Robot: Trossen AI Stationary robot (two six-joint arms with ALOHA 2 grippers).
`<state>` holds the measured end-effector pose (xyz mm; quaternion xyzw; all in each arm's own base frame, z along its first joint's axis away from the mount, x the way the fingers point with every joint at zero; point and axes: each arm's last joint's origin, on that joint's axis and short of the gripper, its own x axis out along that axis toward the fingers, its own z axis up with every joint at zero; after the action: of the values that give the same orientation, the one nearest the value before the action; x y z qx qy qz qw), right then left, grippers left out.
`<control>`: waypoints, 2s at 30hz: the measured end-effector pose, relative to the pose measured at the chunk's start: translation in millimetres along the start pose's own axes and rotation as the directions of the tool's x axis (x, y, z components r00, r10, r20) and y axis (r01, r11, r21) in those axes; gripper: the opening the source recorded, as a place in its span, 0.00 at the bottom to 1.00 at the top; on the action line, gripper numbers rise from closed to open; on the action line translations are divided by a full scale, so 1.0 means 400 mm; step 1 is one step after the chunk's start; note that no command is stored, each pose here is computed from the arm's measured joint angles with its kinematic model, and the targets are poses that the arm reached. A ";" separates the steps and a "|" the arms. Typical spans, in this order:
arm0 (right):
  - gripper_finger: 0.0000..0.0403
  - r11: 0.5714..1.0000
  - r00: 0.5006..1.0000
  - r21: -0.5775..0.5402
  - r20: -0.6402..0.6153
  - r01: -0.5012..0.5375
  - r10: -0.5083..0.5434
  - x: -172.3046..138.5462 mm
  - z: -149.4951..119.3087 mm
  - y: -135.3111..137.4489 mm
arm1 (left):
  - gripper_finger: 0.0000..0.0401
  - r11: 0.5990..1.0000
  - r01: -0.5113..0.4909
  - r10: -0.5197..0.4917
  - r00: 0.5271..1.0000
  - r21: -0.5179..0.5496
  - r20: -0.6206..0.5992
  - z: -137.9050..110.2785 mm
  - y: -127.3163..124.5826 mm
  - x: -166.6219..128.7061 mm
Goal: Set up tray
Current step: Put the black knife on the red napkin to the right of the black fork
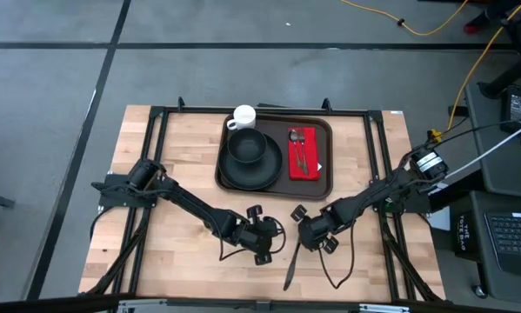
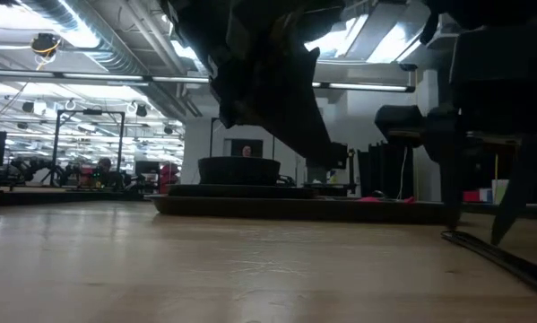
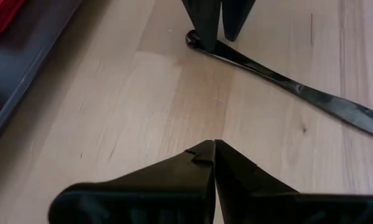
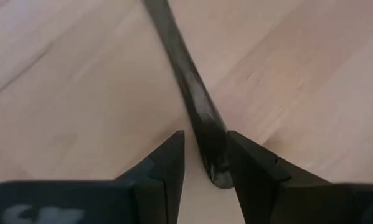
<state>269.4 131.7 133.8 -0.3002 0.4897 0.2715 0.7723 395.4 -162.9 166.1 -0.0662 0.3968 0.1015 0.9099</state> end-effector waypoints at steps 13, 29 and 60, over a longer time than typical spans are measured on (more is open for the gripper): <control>0.31 1.000 1.000 0.012 0.015 0.011 -0.011 0.006 0.000 -0.013 | 0.01 1.000 0.013 -0.012 1.000 -0.008 0.017 0.005 -0.003 0.000; 0.31 0.993 0.996 -0.086 0.026 0.084 -0.082 -0.010 0.025 -0.030 | 0.01 1.000 0.011 -0.011 1.000 0.019 0.015 0.004 -0.003 0.000; 0.31 0.982 0.991 -0.189 0.130 -0.004 0.030 0.040 0.018 -0.015 | 0.01 0.999 0.028 -0.028 1.000 0.022 -0.003 0.002 -0.003 0.000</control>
<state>283.8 134.9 122.9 -0.3488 0.4121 0.3424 0.7690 396.2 -164.0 166.5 -0.0618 0.3979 0.0843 0.9114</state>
